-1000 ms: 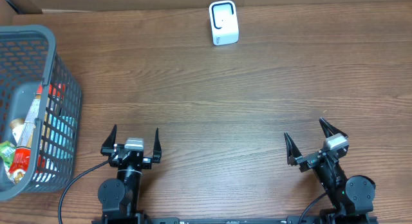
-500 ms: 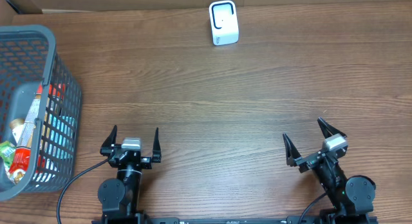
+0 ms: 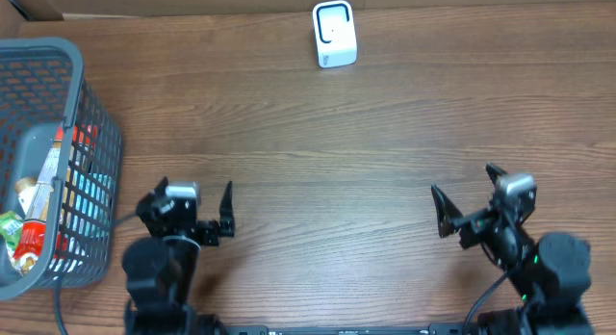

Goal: Scan the item barcode
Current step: 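Reach the left gripper into the grey basket toward the spaghetti pack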

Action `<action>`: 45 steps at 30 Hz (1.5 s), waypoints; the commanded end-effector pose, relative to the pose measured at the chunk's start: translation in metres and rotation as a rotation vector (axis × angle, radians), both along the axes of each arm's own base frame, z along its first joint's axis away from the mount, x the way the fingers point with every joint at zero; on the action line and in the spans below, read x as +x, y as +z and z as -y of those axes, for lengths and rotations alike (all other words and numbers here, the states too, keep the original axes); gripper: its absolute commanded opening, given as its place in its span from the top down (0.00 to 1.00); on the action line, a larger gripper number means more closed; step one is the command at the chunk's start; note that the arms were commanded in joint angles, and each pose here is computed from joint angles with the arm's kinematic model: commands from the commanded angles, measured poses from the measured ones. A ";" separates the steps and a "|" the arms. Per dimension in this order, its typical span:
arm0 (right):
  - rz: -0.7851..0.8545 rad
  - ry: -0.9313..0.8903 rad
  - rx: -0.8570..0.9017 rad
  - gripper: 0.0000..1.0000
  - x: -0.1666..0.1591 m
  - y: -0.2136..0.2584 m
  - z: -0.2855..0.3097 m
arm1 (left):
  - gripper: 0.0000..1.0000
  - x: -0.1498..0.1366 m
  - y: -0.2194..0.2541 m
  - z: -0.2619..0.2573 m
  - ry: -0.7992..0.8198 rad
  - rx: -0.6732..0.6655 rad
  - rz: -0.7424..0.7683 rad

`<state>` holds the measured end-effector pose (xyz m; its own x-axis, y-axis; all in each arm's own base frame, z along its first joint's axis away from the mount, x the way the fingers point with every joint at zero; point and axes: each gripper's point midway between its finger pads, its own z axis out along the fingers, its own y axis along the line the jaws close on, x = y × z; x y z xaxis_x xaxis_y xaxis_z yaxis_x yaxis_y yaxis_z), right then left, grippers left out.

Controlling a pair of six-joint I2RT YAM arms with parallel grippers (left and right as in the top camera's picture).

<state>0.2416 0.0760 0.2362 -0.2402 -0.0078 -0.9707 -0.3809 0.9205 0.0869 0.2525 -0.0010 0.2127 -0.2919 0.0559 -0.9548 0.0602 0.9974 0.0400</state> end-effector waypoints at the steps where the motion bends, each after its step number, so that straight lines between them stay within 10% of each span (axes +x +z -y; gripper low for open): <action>1: -0.104 0.028 -0.005 0.00 0.016 0.025 -0.007 | 0.00 0.013 0.041 0.008 -0.041 -0.032 -0.057; 16: -0.542 0.329 0.123 0.00 0.069 0.057 -0.064 | 0.00 0.072 0.083 0.019 -0.096 -0.158 -0.601; 28: -0.641 0.197 0.053 0.00 0.077 0.025 -0.045 | 0.05 0.032 0.172 -0.175 0.711 -0.539 -0.356; 37: -0.657 0.128 0.009 0.00 0.081 0.016 -0.033 | 0.08 -0.011 0.116 -0.268 1.061 -0.710 -0.430; 45: -0.711 0.126 0.007 0.00 0.085 0.001 -0.033 | 0.13 0.019 0.032 -0.335 0.991 -0.493 -0.653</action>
